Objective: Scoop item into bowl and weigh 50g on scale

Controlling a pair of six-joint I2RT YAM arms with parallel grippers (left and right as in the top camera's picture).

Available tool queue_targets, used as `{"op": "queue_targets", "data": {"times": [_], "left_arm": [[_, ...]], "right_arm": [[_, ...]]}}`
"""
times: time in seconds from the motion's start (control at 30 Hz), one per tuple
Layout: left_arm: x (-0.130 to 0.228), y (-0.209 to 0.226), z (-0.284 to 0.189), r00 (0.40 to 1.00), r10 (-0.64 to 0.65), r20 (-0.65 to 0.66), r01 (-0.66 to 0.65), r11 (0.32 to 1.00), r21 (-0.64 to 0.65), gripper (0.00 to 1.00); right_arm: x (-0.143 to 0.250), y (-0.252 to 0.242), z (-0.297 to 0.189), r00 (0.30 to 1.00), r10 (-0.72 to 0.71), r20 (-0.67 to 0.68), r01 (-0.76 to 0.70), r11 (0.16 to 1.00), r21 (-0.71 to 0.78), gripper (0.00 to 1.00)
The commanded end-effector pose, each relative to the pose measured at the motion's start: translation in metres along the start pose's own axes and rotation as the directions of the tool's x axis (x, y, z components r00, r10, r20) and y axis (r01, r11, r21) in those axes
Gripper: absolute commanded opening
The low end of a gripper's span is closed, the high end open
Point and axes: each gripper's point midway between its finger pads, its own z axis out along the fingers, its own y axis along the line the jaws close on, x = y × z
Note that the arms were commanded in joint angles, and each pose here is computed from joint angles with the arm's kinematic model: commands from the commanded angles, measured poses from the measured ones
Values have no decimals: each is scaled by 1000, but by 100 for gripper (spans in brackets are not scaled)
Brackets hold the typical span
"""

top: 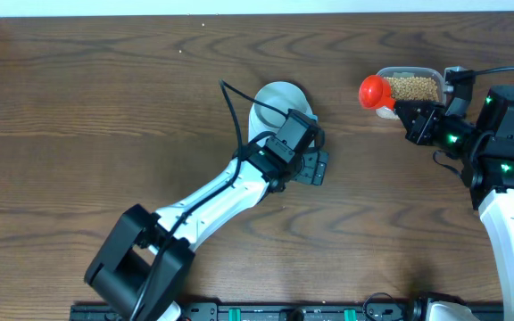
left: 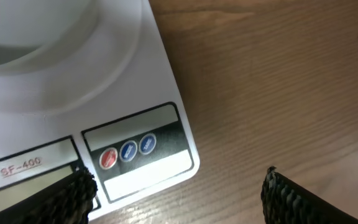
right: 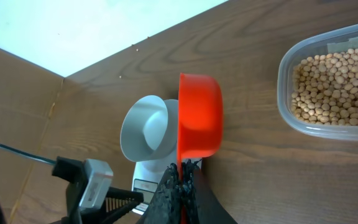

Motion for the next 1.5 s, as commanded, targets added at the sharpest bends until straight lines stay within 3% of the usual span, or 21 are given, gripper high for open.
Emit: {"op": "queue_targets", "data": {"times": [0.0,1.47], "left_arm": [[1,1,4,1000,9,2,-9,1000,-4,86],[12,12,39,999,-38,-30,37,998,-47,86]], "right_arm": [[-7,-1,-1,999,-30,14,30,999,10,1],[-9,-5,-2,998,-56,21,55,998,36,1]]}}
